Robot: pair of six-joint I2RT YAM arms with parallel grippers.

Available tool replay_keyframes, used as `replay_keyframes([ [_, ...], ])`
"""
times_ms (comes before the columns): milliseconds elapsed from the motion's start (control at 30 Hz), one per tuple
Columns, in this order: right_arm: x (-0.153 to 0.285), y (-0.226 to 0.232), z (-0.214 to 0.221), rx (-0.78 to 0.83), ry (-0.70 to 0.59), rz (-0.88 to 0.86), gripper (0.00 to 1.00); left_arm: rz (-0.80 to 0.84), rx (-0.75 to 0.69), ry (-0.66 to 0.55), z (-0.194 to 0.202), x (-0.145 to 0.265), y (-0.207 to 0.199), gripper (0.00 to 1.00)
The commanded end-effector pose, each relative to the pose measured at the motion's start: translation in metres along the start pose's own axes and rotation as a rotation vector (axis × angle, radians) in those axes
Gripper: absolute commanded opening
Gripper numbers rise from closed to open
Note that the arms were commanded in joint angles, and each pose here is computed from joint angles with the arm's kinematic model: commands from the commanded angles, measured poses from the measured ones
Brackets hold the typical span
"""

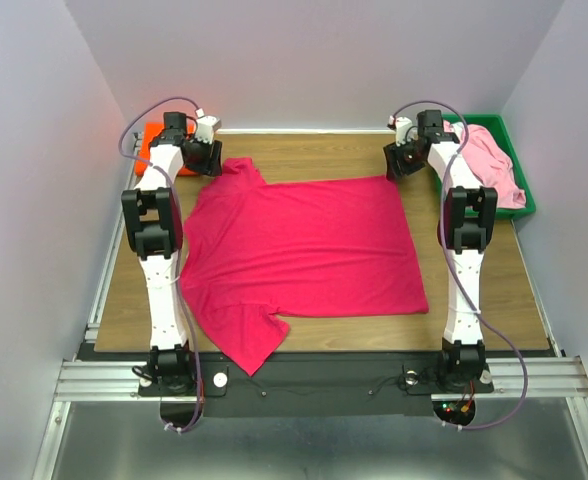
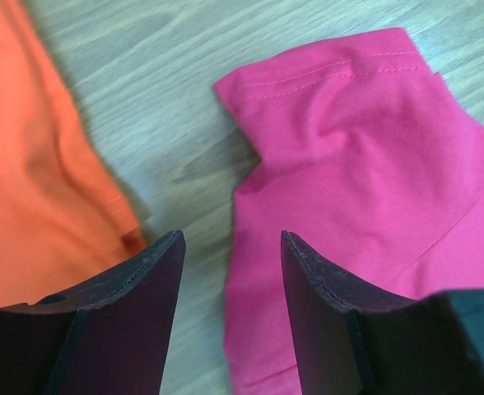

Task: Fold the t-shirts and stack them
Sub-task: Fold the tshirt

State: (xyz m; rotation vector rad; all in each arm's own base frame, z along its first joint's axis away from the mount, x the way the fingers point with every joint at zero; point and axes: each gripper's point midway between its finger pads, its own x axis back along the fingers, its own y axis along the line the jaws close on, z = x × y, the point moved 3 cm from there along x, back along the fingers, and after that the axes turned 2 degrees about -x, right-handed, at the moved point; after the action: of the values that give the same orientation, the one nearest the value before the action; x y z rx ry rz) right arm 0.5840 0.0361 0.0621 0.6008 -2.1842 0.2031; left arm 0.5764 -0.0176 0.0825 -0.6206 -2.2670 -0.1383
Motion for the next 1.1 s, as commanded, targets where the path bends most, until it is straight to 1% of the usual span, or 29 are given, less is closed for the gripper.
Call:
replay_keyframes([
  [0,-0.007,0.006,-0.01,0.003,-0.055,-0.039,0.61,0.004,-0.046,-0.04,-0.021,-0.004,-0.01,0.62],
  [67,-0.009,0.006,-0.007,0.002,-0.052,-0.05,0.6,0.002,-0.071,-0.022,-0.019,-0.011,-0.018,0.62],
  [200,-0.014,0.011,-0.002,-0.003,-0.039,-0.07,0.57,-0.06,-0.057,0.02,-0.007,-0.019,-0.008,0.61],
  [300,-0.014,0.013,0.002,-0.001,-0.032,-0.082,0.56,-0.092,-0.05,0.03,-0.006,-0.021,-0.002,0.6],
  [400,-0.015,0.014,0.004,0.005,-0.029,-0.086,0.5,-0.082,-0.049,0.033,-0.004,-0.021,-0.004,0.59],
  [433,-0.014,0.014,0.003,0.003,-0.03,-0.089,0.45,-0.077,-0.057,0.031,-0.004,-0.021,-0.004,0.55],
  [467,-0.015,0.015,0.004,0.002,-0.029,-0.092,0.42,-0.078,-0.058,0.029,-0.006,-0.019,-0.005,0.52],
  [500,-0.013,0.016,0.003,0.005,-0.034,-0.099,0.4,-0.078,-0.059,0.026,-0.007,-0.018,-0.005,0.47],
  [533,-0.014,0.017,0.003,0.005,-0.034,-0.104,0.34,-0.076,-0.065,0.021,-0.009,-0.017,-0.005,0.38],
  [567,-0.012,0.018,0.0,0.005,-0.042,-0.109,0.32,-0.076,-0.065,0.021,-0.009,-0.017,-0.005,0.35],
  [600,-0.012,0.018,-0.001,0.004,-0.047,-0.11,0.27,-0.074,-0.068,0.015,-0.011,-0.016,-0.006,0.3],
  [700,-0.009,0.019,-0.005,0.006,-0.058,-0.116,0.24,-0.074,-0.074,0.005,-0.015,-0.014,-0.006,0.2],
  [733,-0.008,0.019,-0.006,0.006,-0.059,-0.115,0.2,-0.071,-0.078,-0.004,-0.018,-0.013,-0.006,0.12],
  [800,-0.005,0.019,-0.009,0.012,-0.066,-0.116,0.18,-0.068,-0.08,-0.014,-0.021,-0.012,-0.007,0.05],
  [833,-0.002,0.02,-0.011,0.016,-0.072,-0.117,0.15,-0.061,-0.082,-0.018,-0.022,-0.011,-0.008,0.0],
  [1000,0.006,0.021,-0.019,0.023,-0.091,-0.115,0.08,-0.044,-0.108,-0.046,-0.034,-0.002,-0.012,0.0],
  [1067,0.009,0.021,-0.021,0.025,-0.094,-0.108,0.04,-0.04,-0.126,-0.079,-0.045,0.008,-0.015,0.0],
])
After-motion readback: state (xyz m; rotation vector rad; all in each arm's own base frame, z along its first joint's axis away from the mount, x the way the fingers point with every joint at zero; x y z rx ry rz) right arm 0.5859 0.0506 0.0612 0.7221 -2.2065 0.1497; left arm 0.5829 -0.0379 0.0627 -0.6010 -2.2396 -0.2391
